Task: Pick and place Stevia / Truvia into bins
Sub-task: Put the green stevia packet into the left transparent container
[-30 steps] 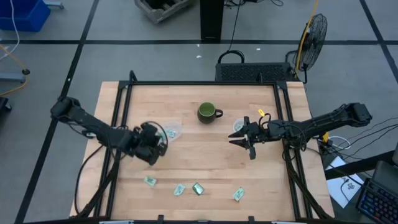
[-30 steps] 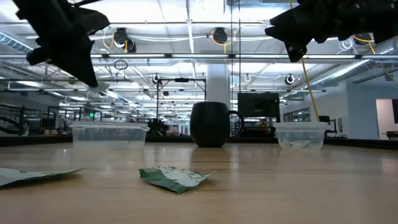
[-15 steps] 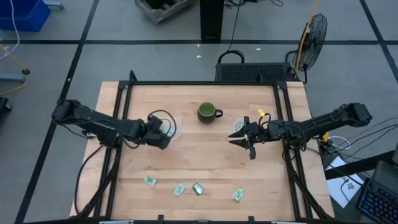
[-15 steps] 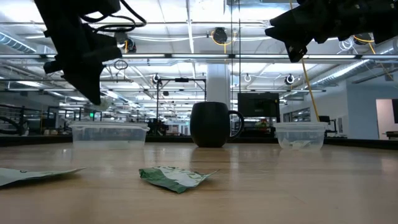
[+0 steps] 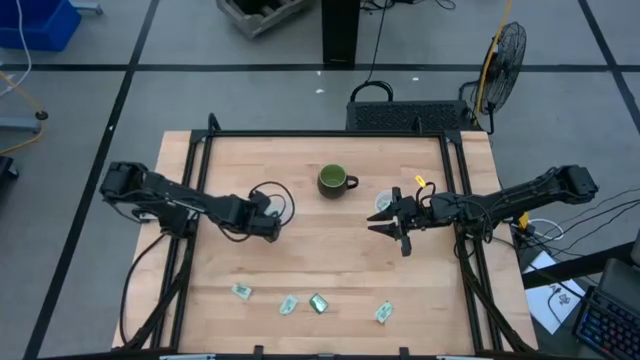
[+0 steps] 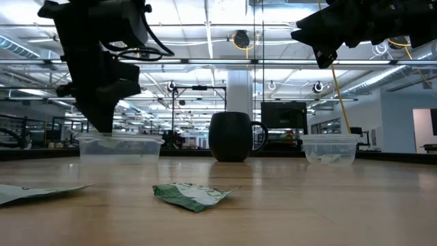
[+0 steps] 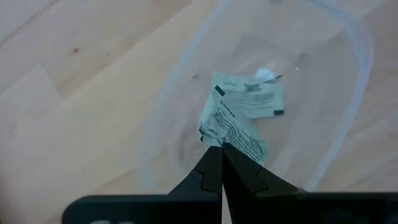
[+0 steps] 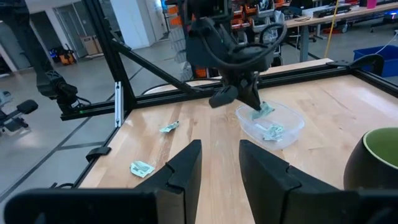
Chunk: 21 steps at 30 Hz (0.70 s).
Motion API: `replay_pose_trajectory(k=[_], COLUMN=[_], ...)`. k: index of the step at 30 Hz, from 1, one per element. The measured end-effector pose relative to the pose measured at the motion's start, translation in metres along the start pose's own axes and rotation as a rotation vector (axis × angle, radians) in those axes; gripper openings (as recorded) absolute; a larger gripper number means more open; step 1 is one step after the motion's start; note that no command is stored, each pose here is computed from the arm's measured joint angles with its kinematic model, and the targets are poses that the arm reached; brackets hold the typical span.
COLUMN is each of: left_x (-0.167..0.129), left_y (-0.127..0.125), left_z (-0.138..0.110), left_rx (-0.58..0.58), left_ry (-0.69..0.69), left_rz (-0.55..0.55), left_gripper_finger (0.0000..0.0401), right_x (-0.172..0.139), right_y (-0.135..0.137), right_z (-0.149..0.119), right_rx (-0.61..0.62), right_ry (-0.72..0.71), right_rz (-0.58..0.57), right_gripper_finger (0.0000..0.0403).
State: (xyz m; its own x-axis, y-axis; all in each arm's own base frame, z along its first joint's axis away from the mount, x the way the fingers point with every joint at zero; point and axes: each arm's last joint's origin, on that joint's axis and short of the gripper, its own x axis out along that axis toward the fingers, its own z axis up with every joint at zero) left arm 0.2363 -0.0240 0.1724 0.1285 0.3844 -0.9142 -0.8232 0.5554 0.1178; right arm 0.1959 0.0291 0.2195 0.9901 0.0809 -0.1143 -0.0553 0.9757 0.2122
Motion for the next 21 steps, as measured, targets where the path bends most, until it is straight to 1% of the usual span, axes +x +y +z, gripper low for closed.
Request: replay_pose_trajectory(k=[3,6,10,15,21], left_x=[0.0056,0.0092,0.0090,0.0091,0.0091], left_y=[-0.0040,-0.0058,-0.0060,-0.0066,-0.0068], left_z=[-0.0010,-0.0020,-0.0018,-0.0016,-0.0015], left_rx=[0.025,0.047,0.047,0.079,0.077], left_ry=[0.012,0.025,0.023,0.021,0.021], left_rz=[0.003,0.010,0.006,0.001,-0.001], left_gripper_finger=[0.0003,0.0010,0.0023,0.0025,0.0026], right_x=[0.0000,0.0000,0.0000,0.0000,0.0000], right_y=[0.0000,0.0000,0.0000,0.0000,0.0000], right_z=[0.0000,0.0000,0.0000,0.0000,0.0000], right_rx=[0.000,0.000,0.000,0.000,0.000], right_ry=[0.000,0.000,0.000,0.000,0.000], right_rz=[0.000,0.000,0.000,0.000,0.000], right_gripper_finger=[0.0100,0.0100,0.0100,0.0100,0.0100])
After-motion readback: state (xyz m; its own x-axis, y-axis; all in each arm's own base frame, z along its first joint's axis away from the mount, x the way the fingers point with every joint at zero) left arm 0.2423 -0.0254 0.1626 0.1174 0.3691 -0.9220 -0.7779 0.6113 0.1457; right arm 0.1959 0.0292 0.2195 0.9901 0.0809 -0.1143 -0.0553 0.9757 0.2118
